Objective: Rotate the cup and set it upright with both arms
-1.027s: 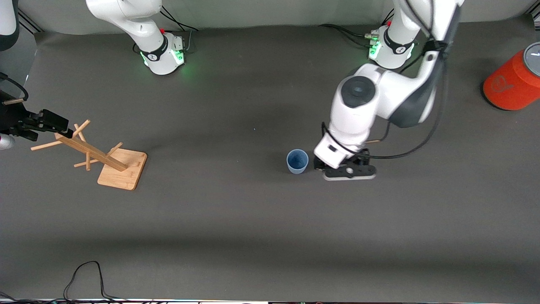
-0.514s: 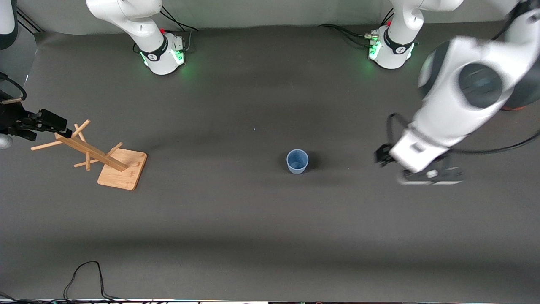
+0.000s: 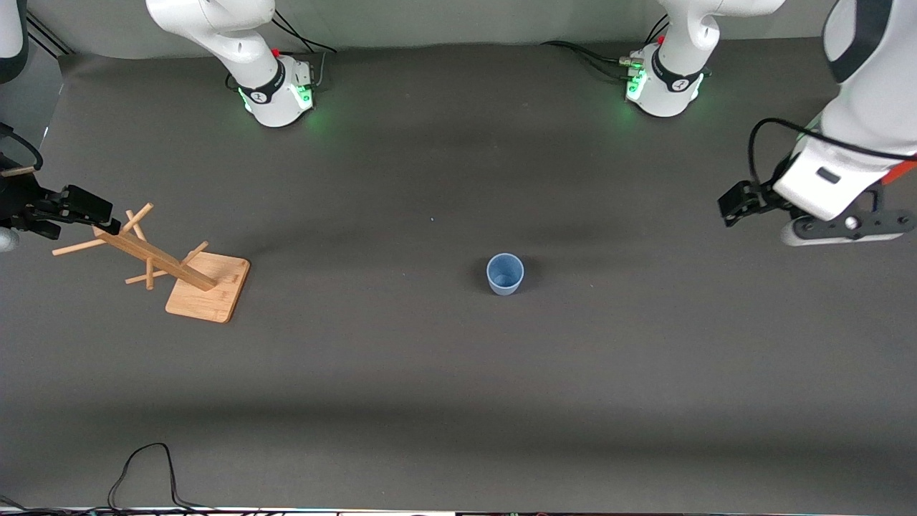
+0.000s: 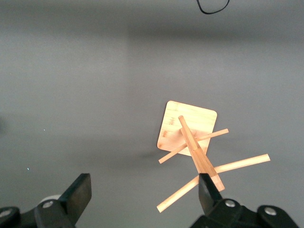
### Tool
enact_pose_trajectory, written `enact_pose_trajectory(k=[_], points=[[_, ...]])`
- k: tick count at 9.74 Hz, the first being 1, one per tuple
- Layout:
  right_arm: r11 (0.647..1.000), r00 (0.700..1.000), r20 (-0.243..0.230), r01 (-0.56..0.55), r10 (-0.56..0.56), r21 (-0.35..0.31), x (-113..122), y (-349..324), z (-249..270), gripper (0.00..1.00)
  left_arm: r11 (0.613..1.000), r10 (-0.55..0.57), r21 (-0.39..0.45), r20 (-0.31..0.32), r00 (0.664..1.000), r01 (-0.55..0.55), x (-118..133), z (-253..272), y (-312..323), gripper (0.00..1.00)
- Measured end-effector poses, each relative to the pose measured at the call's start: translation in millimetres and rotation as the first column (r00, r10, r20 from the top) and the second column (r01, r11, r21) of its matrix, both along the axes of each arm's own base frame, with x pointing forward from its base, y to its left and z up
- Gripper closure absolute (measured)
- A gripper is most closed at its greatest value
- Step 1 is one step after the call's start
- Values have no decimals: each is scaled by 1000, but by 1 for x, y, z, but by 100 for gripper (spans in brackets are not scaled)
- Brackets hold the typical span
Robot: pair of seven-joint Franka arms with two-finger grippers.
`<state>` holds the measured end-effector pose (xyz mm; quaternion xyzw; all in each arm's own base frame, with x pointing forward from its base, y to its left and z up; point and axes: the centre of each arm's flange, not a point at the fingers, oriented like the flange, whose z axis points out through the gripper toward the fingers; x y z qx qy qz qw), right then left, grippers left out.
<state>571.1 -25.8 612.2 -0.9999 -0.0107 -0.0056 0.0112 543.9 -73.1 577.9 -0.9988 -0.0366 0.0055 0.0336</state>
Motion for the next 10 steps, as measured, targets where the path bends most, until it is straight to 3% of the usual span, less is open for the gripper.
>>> enact_pose_trajectory(k=[4, 10], points=[[1000, 1000, 0, 0, 0, 0, 0, 0, 0, 0, 1000, 18, -1, -7, 1000, -18, -9, 6, 59, 0], [1000, 1000, 0, 0, 0, 0, 0, 0, 0, 0, 999, 4, -33, -15, 1000, -4, -12, 27, 47, 0]])
